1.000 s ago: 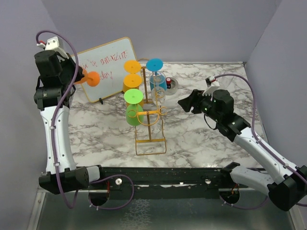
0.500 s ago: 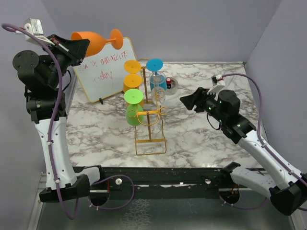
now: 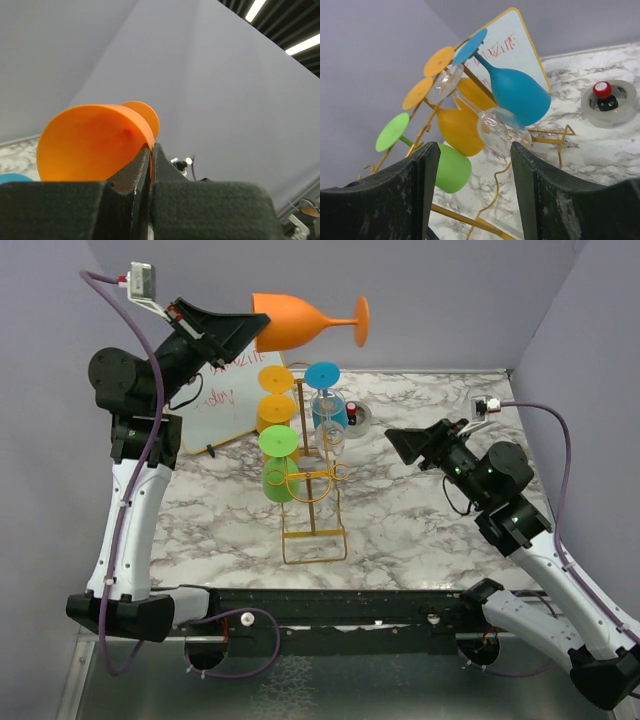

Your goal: Place the wine glass upside down on the wine glass rack

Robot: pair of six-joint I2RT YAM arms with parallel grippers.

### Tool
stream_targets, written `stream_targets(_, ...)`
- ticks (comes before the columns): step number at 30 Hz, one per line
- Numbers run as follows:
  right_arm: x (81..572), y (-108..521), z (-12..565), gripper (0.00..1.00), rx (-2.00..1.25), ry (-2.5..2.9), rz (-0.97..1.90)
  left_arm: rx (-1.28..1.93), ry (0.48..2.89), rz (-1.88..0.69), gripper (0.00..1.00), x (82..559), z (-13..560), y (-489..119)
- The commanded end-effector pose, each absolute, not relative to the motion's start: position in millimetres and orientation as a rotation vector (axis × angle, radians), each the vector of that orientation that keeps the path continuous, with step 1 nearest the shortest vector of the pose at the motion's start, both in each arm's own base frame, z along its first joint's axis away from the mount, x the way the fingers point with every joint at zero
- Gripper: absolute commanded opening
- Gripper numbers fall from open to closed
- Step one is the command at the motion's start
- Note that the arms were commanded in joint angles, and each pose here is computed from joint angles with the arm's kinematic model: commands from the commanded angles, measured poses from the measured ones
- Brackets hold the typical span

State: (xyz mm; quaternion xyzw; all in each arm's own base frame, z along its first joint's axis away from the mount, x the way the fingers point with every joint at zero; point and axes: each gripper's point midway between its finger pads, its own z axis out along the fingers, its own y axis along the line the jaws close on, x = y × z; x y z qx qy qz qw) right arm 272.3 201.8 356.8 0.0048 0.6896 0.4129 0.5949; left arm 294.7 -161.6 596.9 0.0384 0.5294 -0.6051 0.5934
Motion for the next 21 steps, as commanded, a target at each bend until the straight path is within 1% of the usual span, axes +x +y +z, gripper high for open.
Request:
stream_targets(1, 261.1, 200.3, 394.4, 0.65, 0.030, 1.423, 1.063, 0.044, 1.167, -1.451, 0.00, 301.7, 599.4, -185.8)
stream_targets(6, 239.6, 218.5, 422.0, 0.65, -0.121, 1.251, 1.209, 0.118, 1.113, -1.442, 0.00, 288.1, 598.6, -232.3)
stream_targets(8, 236.9, 223.4, 428.2, 0.65, -0.135, 1.229, 1.251, 0.141, 1.105, -1.436, 0.00, 283.2, 595.2, -251.0)
stream_targets(13, 229.9, 224.9, 450.9, 0.67, -0.085, 1.128, 1.391, 0.205, 1.032, -1.392, 0.00, 262.6, 588.4, -289.3)
stream_targets(21, 221.5, 203.5, 488.2, 0.68, 0.082, 0.973, 1.523, 0.188, 0.912, -1.326, 0.00, 241.8, 569.9, -305.4)
